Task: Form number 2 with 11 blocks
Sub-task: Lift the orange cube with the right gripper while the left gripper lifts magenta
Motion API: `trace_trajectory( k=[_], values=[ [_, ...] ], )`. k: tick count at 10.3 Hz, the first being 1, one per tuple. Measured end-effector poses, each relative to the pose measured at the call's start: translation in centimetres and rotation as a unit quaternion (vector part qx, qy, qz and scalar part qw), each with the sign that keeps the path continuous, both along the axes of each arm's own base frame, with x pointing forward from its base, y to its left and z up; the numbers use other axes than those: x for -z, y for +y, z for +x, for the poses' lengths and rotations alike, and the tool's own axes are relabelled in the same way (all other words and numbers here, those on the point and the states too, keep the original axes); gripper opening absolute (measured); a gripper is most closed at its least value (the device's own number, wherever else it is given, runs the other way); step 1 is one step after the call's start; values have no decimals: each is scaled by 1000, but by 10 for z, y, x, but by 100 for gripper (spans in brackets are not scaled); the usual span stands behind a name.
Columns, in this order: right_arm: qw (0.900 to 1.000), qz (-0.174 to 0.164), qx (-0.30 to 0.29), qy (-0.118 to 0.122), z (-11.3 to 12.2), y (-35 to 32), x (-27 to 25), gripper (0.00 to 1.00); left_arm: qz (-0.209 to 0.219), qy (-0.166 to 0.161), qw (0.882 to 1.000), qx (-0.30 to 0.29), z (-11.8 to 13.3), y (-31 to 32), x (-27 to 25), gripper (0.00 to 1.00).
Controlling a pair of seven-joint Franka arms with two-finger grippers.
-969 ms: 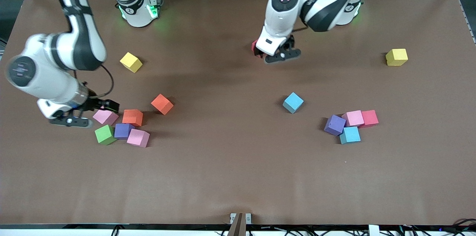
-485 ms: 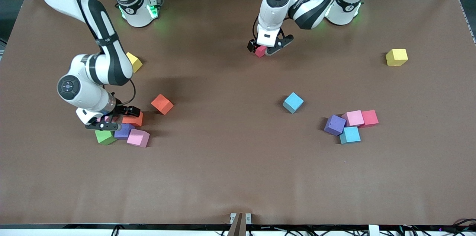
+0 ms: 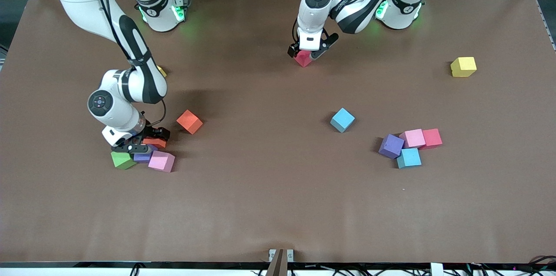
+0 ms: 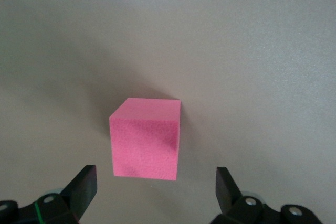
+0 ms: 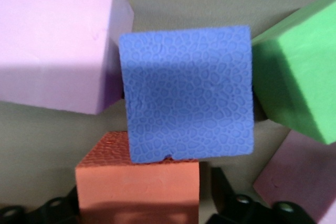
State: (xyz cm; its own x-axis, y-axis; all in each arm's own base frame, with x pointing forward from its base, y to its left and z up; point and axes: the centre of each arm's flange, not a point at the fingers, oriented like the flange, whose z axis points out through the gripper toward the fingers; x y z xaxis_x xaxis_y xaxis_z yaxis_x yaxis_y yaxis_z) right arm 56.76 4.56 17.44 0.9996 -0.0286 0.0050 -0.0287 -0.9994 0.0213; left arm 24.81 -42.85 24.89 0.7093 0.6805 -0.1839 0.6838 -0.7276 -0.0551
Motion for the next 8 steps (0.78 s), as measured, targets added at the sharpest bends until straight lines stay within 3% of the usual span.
trace_trajectory(
  k=[1,3,8],
  values=[
    [1000,1,-3,5,-1,1,1,89,-4,-1,1000,-2,-4,1,5,100],
    [1000,7,-13,26,1,4,-7,59,-4,3,1000,2,-12,1,13,100],
    [996,63,-31,63,-5,17,-136,59,-13,0,1000,1,-18,6,25,100]
  ],
)
